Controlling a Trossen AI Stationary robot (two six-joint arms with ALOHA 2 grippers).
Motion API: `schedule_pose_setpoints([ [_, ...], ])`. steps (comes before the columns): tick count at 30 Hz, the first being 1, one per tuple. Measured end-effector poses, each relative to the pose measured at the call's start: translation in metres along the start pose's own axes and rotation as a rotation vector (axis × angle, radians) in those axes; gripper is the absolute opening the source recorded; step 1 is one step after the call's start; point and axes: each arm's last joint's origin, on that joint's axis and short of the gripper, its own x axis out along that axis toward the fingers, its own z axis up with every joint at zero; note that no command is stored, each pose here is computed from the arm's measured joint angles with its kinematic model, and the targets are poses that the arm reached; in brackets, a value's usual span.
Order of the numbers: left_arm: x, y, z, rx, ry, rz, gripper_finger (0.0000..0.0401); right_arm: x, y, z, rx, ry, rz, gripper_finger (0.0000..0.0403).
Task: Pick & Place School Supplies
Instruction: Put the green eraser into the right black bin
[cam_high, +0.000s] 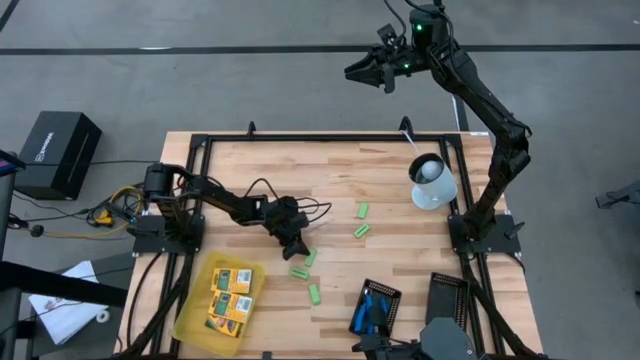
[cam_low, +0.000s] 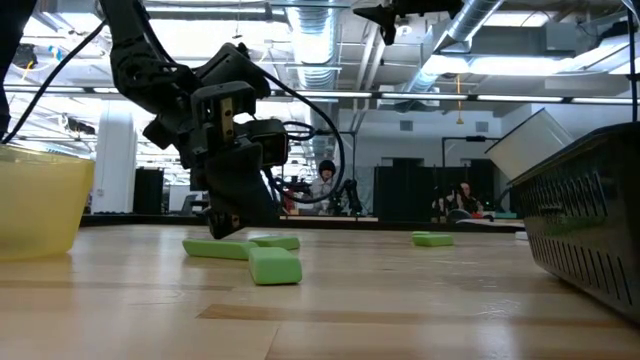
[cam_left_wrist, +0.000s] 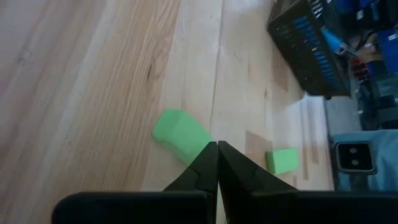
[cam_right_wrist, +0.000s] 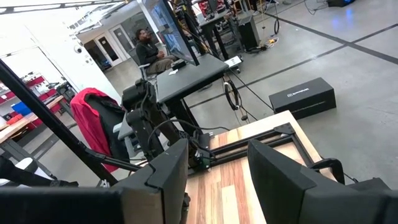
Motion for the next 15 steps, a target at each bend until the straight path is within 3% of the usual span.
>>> schedule_pose_setpoints([
  [15, -0.0005, 0.0033, -0.0050, -0.015, 0.040, 0.042, 0.0000, 0.0000, 0.0000, 0.0000, -0.001, 0.000, 0.000, 0.0159],
])
